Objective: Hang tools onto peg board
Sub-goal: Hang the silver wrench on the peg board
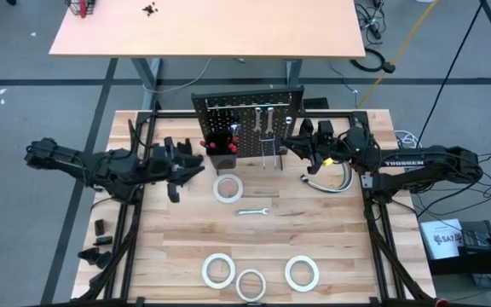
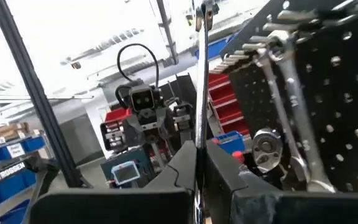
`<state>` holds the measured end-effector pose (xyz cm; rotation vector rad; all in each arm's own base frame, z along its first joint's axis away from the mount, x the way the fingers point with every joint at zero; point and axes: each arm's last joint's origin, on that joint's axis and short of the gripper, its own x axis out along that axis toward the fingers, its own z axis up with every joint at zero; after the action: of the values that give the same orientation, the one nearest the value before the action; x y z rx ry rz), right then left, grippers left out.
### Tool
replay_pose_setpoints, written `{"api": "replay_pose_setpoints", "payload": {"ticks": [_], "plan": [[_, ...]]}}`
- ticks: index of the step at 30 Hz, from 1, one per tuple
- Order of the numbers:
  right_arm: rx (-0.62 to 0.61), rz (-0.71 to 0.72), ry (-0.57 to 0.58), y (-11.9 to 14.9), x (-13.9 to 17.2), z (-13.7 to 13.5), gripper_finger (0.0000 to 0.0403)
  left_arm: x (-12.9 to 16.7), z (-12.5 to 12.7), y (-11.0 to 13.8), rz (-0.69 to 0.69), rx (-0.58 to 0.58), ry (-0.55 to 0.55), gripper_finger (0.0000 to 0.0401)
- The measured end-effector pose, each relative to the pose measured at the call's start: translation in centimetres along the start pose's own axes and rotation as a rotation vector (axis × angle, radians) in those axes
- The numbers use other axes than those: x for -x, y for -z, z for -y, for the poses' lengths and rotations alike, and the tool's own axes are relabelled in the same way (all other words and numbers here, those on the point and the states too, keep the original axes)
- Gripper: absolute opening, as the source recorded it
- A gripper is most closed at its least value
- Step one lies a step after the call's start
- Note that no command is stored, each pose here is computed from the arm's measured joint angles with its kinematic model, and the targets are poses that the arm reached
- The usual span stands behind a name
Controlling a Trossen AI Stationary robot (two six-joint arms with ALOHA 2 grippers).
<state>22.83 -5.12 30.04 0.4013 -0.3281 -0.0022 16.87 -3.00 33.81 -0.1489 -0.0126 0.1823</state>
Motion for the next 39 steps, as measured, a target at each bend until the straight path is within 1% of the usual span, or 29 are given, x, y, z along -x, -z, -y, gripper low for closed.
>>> {"api": "replay_pose_setpoints", "payload": {"ticks": [4, 9, 11, 15, 21, 26, 39], "plan": [[-0.02, 0.008, 0.02, -0.1, 0.0, 0.4, 0.0006, -0.2, -0.3, 0.4, 0.01, 0.005, -0.017, 0.0132], [-0.047, 0.007, 0.025, -0.1, 0.0, 0.7, 0.0006, -0.3, -0.5, 0.3, 0.027, 0.011, -0.028, 0.0132], [-0.083, 0.006, 0.024, 0.1, -0.1, 0.8, 0.0006, -0.3, -0.5, 0.2, 0.034, 0.014, -0.028, 0.0132], [-0.109, -0.015, 0.037, 0.7, -0.5, 1.2, 0.0006, -0.4, -0.6, 0.1, 0.044, 0.017, -0.03, 0.0132], [-0.103, -0.003, 0.049, 0.6, -0.5, 1.6, 0.0006, -0.4, -0.7, 0.1, 0.043, 0.017, -0.031, 0.0132], [-0.095, 0.015, 0.022, 0.3, -0.5, 1.7, 0.0006, -0.4, -0.7, 0.1, 0.042, 0.017, -0.028, 0.0132], [-0.099, -0.009, 0.09, 0.2, -0.2, 3.0, 0.0006, -0.4, -0.7, 0.1, 0.041, 0.016, -0.028, 0.0132]]}}
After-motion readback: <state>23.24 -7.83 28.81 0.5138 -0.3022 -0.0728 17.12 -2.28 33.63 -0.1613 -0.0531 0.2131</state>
